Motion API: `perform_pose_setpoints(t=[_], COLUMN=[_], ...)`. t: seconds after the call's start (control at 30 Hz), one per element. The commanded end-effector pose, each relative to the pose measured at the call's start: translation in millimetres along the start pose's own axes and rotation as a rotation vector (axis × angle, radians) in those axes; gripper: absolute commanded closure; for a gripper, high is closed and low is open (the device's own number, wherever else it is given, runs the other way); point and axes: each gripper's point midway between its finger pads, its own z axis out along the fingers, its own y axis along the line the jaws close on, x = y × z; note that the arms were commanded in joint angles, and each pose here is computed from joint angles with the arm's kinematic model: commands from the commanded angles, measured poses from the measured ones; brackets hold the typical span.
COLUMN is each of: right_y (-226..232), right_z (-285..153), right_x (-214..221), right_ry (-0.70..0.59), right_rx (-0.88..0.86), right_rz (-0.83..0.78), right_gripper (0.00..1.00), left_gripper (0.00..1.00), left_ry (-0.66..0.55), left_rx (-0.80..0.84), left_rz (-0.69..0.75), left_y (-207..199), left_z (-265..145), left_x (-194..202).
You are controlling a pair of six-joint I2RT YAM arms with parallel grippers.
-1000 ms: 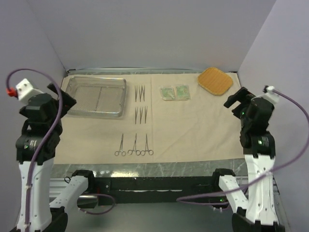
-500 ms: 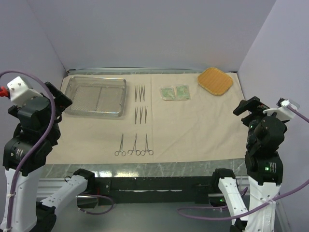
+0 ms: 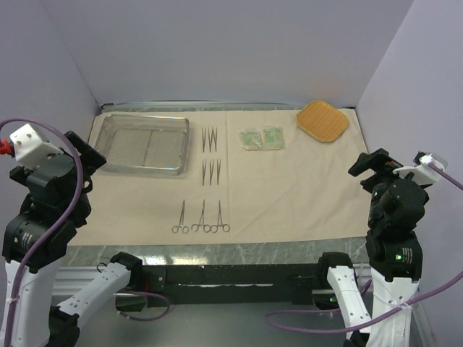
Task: Open and lay out the surgical kit
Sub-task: Reset both arms
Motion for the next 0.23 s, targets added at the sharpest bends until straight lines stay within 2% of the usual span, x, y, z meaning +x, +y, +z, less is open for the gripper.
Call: perform_pose_setpoints(t=[0.0,0.2], right_y=[3.0,3.5], right_z=[-1.2,-3.6], right_x=[-6.7,-7.0], right_ry=[-0.031,-0.035], right_rx=[-0.017,-0.027], right_rz=[0.004,0.003], right_gripper=[0.00,0.00], left_gripper=[0.01,0.00], left_ry=[-0.030,-0.033], left_rx=[-0.004,-0.010], left_rz=[-0.019,-0.025], left_y=[0.3,1.7], left_z=[-1.0,-1.1], left_x=[-9.3,-8.9])
